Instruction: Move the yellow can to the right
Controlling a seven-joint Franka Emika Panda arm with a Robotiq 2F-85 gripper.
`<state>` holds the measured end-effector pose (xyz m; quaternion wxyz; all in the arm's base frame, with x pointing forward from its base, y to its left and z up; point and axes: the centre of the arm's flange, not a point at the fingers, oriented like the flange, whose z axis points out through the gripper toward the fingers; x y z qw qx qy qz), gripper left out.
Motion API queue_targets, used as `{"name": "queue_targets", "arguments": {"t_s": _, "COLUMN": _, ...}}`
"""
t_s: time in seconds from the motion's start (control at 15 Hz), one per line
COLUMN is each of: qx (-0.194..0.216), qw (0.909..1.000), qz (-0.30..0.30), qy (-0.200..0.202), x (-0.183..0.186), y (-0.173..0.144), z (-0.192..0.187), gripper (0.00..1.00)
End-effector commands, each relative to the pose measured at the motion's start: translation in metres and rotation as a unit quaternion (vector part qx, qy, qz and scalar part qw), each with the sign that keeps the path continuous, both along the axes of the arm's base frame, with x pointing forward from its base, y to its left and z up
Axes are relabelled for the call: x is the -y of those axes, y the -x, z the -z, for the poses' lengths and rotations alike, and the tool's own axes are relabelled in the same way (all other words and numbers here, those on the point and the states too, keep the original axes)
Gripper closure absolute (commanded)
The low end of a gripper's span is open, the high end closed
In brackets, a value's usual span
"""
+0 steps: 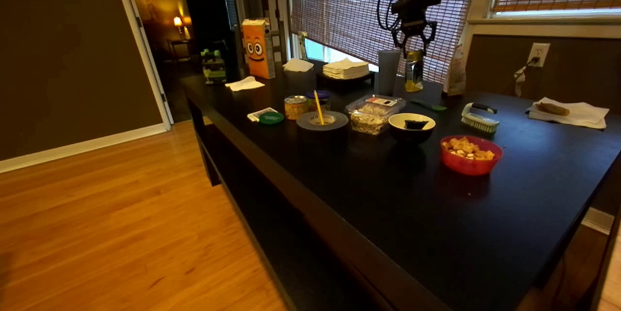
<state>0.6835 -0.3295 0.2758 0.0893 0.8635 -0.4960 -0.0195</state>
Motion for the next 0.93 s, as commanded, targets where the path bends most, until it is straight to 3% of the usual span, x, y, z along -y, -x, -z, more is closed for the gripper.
{"name": "queue_targets", "arguments": {"t_s": 0.0, "qx": 0.010, "qw": 0.9975, "qz": 0.069, "qy": -0.004, "x": 0.031, "y": 0.030, "z": -0.006, "gripper": 0.62}}
{"name": "queue_targets", "arguments": {"t_s": 0.4, "qx": 0.023, "qw": 0.9824, "qz": 0.182, "qy": -0.035, "x": 0.074, "y": 0.087, "z": 0.020, "gripper": 0.62}}
{"name": "queue_targets", "arguments": {"t_s": 0.87, "qx": 0.076, "qw": 0.9449, "qz": 0.317, "qy": 0.025, "x": 0.105, "y": 0.145, "z": 0.034, "gripper": 0.62}}
